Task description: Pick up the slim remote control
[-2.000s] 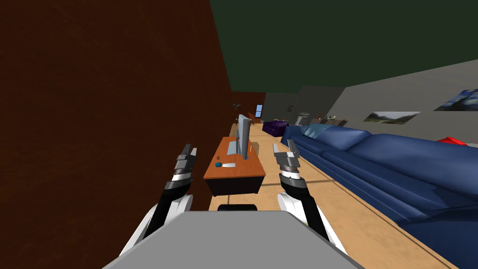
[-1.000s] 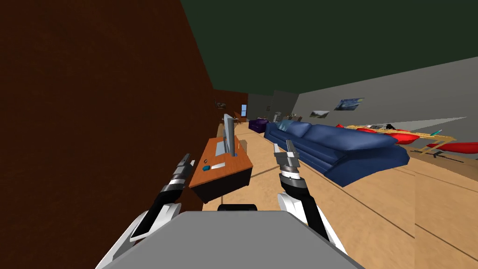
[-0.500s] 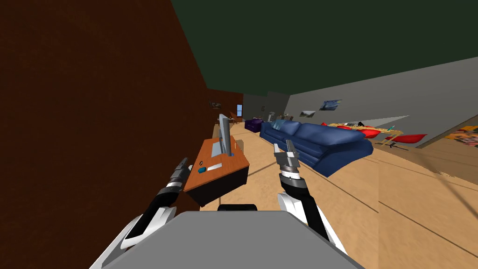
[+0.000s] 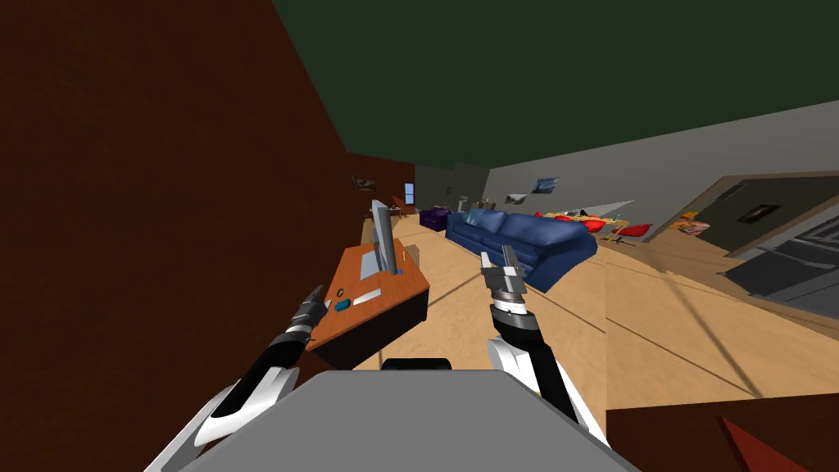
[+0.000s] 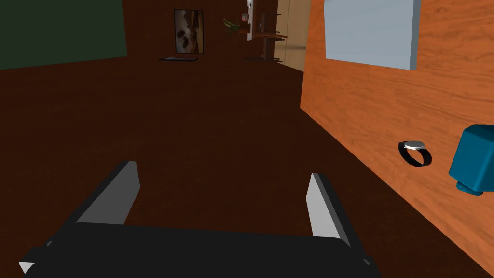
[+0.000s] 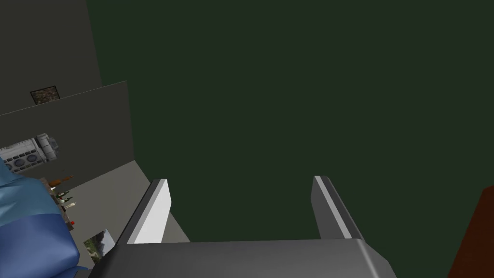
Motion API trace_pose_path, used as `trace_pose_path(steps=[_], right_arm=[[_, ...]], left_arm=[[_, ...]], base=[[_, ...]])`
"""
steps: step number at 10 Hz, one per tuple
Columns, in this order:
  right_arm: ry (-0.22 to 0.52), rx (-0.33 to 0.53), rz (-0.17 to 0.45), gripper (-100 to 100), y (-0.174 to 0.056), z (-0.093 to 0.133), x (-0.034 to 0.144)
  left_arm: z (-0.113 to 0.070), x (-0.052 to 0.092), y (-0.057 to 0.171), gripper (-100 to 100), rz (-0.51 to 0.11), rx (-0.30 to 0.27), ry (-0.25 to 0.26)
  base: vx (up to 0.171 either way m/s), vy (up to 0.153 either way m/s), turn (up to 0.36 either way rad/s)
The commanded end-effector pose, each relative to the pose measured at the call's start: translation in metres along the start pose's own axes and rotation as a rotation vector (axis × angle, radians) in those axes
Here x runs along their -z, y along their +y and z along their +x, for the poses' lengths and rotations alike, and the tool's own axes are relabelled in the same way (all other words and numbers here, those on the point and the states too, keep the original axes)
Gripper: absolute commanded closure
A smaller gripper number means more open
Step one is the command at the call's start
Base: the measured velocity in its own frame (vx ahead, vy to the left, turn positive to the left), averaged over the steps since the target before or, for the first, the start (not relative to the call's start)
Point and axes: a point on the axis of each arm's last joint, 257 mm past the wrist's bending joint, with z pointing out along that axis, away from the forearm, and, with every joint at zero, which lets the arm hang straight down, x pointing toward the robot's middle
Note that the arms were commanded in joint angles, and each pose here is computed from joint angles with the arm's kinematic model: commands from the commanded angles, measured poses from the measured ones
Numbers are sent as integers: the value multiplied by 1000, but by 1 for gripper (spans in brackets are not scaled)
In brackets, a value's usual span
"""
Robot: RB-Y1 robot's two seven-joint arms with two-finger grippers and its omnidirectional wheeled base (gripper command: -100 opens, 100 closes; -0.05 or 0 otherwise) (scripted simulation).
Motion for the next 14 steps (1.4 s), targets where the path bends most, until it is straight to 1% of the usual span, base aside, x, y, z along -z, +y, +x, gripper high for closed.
trace_pose_path(steps=[1,2,3,4,5,6,7,8,9,10,11,12,13,14], right_arm=[[0,0,0,0,0,0,0],[0,0,0,0,0,0,0],[0,0,0,0,0,0,0],[0,0,0,0,0,0,0],[0,0,0,0,0,0,0],[0,0,0,0,0,0,0],[0,0,0,0,0,0,0],[0,0,0,0,0,0,0],[0,0,0,0,0,0,0],[0,0,0,0,0,0,0],[0,0,0,0,0,0,0],[0,0,0,0,0,0,0],[0,0,0,0,0,0,0],[0,0,0,0,0,0,0]], left_arm=[[-20,2,24,-100,-76,31,-33],[-21,2,27,-100,-88,31,-36],[-39,4,46,-100,-145,60,-65],[-40,5,51,-100,-162,60,-71],[-59,9,71,-100,-218,90,-104],[-60,10,75,-100,-235,90,-108],[-77,13,91,-100,-281,121,-139],[-79,16,99,-100,-307,122,-149],[-97,22,117,-100,-360,155,-186],[-98,24,121,-100,-377,155,-191],[-116,30,138,-100,-426,189,-229],[-116,33,142,-100,-446,189,-234],[-116,33,142,-100,-446,189,-234],[-133,42,160,-100,-502,224,-276]], base=[[-19,-12,-308],[-16,-6,-142],[-17,-12,-266],[-15,-2,-149],[-12,-5,-328],[-9,3,-157],[-8,-3,-306],[-6,4,-163],[-4,2,-297],[-3,10,-138],[1,6,-305],[1,13,-148],[0,7,39],[2,3,-286]])
